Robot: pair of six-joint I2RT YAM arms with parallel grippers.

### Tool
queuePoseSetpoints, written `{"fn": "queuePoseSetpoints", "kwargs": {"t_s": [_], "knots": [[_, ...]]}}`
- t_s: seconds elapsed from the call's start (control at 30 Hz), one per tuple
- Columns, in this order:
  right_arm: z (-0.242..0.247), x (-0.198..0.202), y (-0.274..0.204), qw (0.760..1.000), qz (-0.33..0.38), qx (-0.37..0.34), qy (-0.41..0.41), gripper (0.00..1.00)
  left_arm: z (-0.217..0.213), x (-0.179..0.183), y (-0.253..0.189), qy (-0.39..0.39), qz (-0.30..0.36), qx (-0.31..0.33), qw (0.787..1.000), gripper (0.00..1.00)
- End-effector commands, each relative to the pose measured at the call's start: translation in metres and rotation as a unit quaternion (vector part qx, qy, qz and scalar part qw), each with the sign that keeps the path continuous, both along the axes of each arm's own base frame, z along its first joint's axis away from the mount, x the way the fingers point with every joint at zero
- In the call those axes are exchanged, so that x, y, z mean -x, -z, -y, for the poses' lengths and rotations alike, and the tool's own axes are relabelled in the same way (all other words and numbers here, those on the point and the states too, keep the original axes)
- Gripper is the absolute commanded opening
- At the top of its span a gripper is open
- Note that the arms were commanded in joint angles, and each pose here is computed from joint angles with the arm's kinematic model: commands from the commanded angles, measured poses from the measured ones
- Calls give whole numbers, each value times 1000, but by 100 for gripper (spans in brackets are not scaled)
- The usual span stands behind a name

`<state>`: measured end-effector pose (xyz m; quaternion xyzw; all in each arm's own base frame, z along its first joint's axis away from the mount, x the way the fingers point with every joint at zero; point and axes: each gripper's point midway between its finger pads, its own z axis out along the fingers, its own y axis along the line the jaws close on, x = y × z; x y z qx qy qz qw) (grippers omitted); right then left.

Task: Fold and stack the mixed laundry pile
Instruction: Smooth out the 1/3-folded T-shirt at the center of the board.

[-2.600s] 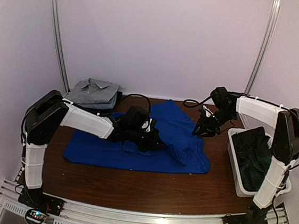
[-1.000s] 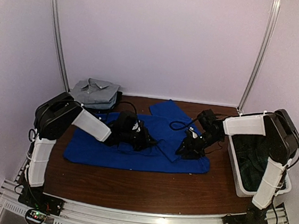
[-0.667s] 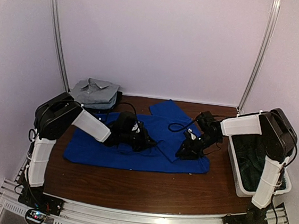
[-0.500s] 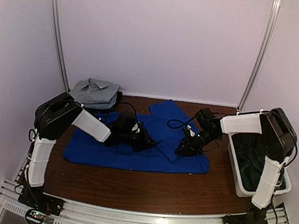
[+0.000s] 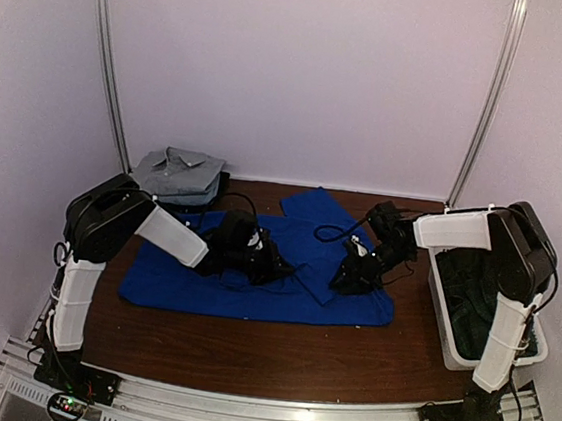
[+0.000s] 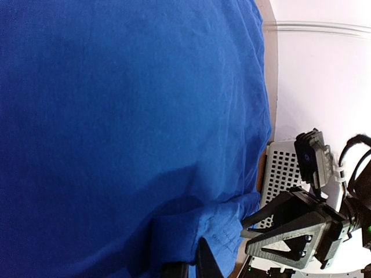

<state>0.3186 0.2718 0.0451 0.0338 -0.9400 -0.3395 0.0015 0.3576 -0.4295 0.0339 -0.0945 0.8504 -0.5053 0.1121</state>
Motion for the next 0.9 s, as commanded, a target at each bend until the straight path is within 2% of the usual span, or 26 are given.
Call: {"fn": "queuePoseSetpoints", "kwargs": {"t_s": [0.0,0.27,0.43,0.53,0.87], "knots": [[3,9,19,1000,-13,19,-16,33,-2,-1,-1,6,12,5,1000,7],[-17,10,11,999,-17,-16,-35,27,-1,-1,1,8,12,1,1000,7],[-21,10,-10,999,-7,-26,-41,13,-2,-1,-2,8,14,3,1000,7],[-19,5,-25,999,6,-17,-47,0,-1,-2,-6,7,18,7,1000,8],[20,-51,-51,993,79,69,-48,0,0,-10,-39,5,66,9,998,8]]}}
